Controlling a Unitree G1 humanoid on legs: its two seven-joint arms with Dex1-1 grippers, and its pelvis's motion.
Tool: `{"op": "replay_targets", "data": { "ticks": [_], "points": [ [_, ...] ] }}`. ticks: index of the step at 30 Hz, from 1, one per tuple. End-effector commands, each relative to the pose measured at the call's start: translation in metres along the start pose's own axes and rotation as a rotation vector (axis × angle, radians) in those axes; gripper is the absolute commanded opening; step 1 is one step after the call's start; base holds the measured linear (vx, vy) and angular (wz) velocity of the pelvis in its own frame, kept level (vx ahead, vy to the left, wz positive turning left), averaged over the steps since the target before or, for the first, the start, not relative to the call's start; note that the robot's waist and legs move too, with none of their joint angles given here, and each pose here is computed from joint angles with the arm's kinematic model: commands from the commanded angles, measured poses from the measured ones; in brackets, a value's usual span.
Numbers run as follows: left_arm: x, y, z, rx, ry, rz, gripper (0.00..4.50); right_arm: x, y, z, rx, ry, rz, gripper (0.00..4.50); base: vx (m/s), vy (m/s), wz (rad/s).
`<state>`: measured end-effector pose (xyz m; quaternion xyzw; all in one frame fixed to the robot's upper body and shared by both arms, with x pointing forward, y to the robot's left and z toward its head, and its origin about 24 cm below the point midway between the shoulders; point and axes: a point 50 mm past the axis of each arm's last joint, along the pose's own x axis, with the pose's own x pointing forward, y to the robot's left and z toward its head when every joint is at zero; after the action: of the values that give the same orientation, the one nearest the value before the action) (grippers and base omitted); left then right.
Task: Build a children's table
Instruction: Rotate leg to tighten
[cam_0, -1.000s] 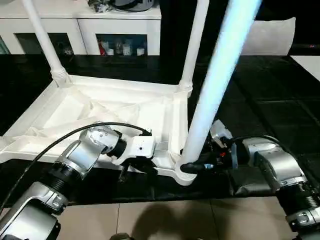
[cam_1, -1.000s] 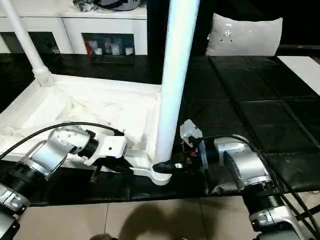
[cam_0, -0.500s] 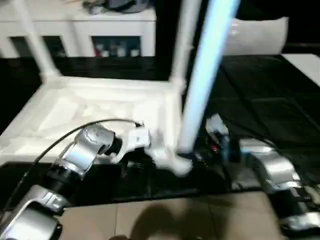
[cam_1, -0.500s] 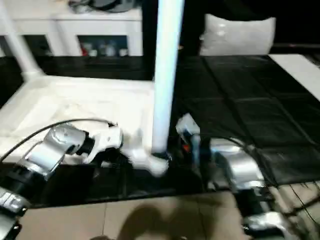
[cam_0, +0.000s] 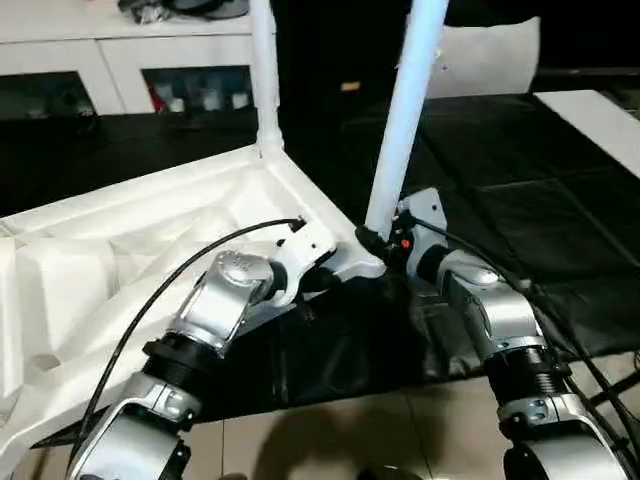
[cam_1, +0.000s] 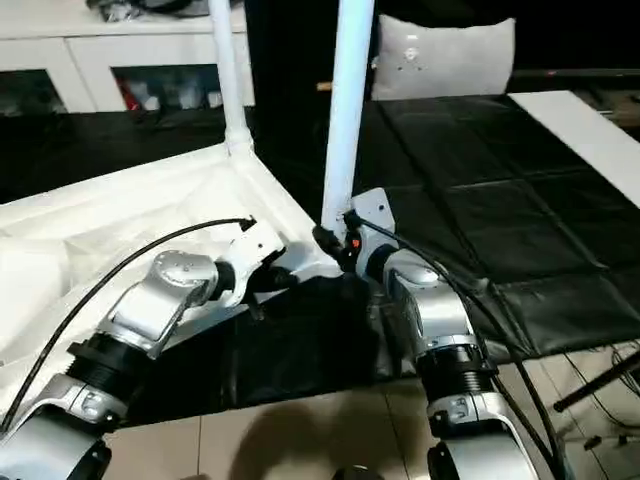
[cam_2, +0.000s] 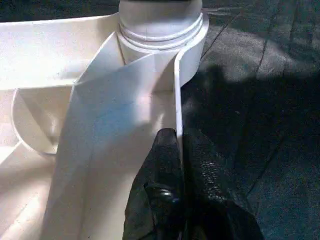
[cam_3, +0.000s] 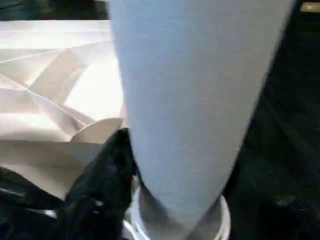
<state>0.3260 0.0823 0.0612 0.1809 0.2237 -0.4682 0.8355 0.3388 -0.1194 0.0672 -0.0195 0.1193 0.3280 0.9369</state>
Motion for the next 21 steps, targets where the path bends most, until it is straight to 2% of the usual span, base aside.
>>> {"op": "replay_targets", "data": {
  "ticks": [1, 5, 6, 7, 10, 14, 18, 20, 21],
  "points": [
    [0.0, 0.001, 0.022, 0.089, -0.054, 0.013, 0.0, 0.006, 0.02, -0.003, 0.001, -0.008, 0.14, 3.06, 0.0, 0.0, 0.0],
    [-0.007, 0.006, 0.012, 0.131, -0.027, -0.02, 0.0, -0.013, 0.011, -0.001, -0.06, -0.037, 0.263, 3.26, 0.0, 0.0, 0.0],
    [-0.008, 0.007, 0.01, 0.142, -0.023, -0.03, 0.0, -0.017, 0.008, -0.002, -0.079, -0.032, 0.285, 3.51, 0.0, 0.0, 0.0],
    [-0.009, 0.007, 0.009, 0.149, -0.022, -0.037, 0.0, -0.019, 0.007, -0.002, -0.088, -0.029, 0.296, 3.59, 0.0, 0.0, 0.0],
    [-0.014, 0.008, 0.002, 0.234, -0.009, -0.109, 0.0, -0.035, -0.004, -0.005, -0.103, 0.014, 0.366, 3.79, 0.0, 0.0, 0.0],
    [-0.023, 0.006, -0.01, 0.275, 0.044, -0.224, 0.0, -0.049, -0.014, -0.005, -0.15, 0.07, 0.449, 4.12, 0.0, 0.0, 0.0],
    [-0.033, 0.0, -0.017, 0.358, 0.071, -0.38, 0.0, -0.062, -0.018, -0.005, -0.218, 0.121, 0.559, 4.12, 0.0, 0.0, 0.0],
    [-0.036, -0.001, -0.019, 0.383, 0.084, -0.425, 0.0, -0.064, -0.018, -0.005, -0.222, 0.132, 0.594, 4.12, 0.0, 0.0, 0.0],
    [-0.04, -0.003, -0.022, 0.428, 0.116, -0.481, 0.0, -0.066, -0.018, -0.005, -0.233, 0.145, 0.626, 4.12, 0.0, 0.0, 0.0]
  ]
}}
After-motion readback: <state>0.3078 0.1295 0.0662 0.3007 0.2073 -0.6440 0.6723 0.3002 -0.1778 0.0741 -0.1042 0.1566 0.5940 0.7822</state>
